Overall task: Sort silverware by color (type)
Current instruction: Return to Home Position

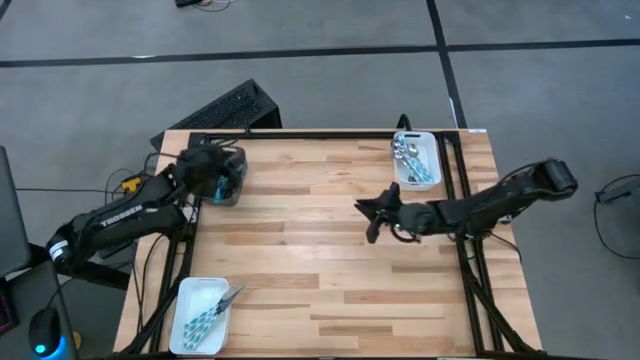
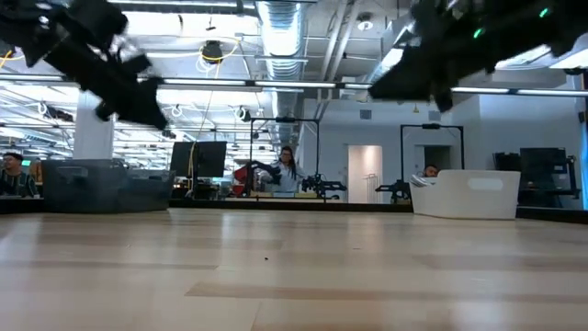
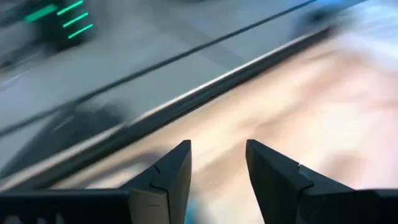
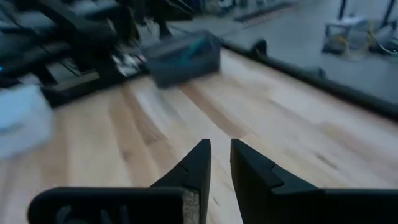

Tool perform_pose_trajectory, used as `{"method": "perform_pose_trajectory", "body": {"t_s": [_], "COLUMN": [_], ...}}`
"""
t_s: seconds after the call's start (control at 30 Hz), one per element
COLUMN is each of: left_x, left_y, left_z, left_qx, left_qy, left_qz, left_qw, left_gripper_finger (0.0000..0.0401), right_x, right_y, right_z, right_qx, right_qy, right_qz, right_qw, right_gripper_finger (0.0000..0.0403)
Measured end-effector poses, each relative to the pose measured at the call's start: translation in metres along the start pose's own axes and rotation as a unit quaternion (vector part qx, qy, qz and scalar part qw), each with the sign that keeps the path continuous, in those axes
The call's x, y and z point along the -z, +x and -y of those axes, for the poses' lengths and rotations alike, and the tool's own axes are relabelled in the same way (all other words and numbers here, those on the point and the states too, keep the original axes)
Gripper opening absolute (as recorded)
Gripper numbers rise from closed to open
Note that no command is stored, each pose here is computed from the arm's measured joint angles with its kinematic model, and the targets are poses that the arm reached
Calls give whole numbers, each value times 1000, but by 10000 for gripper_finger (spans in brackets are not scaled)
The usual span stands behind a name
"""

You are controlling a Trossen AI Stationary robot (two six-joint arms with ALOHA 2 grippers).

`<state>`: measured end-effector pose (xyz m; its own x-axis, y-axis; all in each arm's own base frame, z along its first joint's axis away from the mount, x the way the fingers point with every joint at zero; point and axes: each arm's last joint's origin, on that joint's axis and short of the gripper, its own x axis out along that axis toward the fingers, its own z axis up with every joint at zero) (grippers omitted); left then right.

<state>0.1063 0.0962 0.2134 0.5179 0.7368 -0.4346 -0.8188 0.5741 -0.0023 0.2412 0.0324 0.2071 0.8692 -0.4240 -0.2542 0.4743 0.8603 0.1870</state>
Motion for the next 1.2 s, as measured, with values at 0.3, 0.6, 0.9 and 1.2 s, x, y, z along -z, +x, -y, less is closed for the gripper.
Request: {"method": "perform_pose_trajectory", "body": {"t_s": [0.3, 0.6, 0.9, 1.2], "left_x": [-15, 25, 19, 26], "left_y": [-64, -72, -80, -70], "left_z": [10, 15, 15, 20], "left_qx": [237, 355, 346, 359], "left_qy": [39, 33, 59, 55], "left_qz": [207, 238, 246, 300], "left_qw": [948, 903, 903, 882], "left_gripper_finger": [122, 91, 64, 62], "right_x": [-39, -62, -48, -7], "right_y": [-61, -110, -140, -117], "right_z": [-1, 25, 59, 71], "right_qx": [-73, -13, -20, -97], "right_qy": [-43, -77, -34, 8], "right_qz": [68, 127, 109, 170], "right_qw": [994, 989, 993, 981], "right_gripper_finger": [85, 66, 52, 15]}}
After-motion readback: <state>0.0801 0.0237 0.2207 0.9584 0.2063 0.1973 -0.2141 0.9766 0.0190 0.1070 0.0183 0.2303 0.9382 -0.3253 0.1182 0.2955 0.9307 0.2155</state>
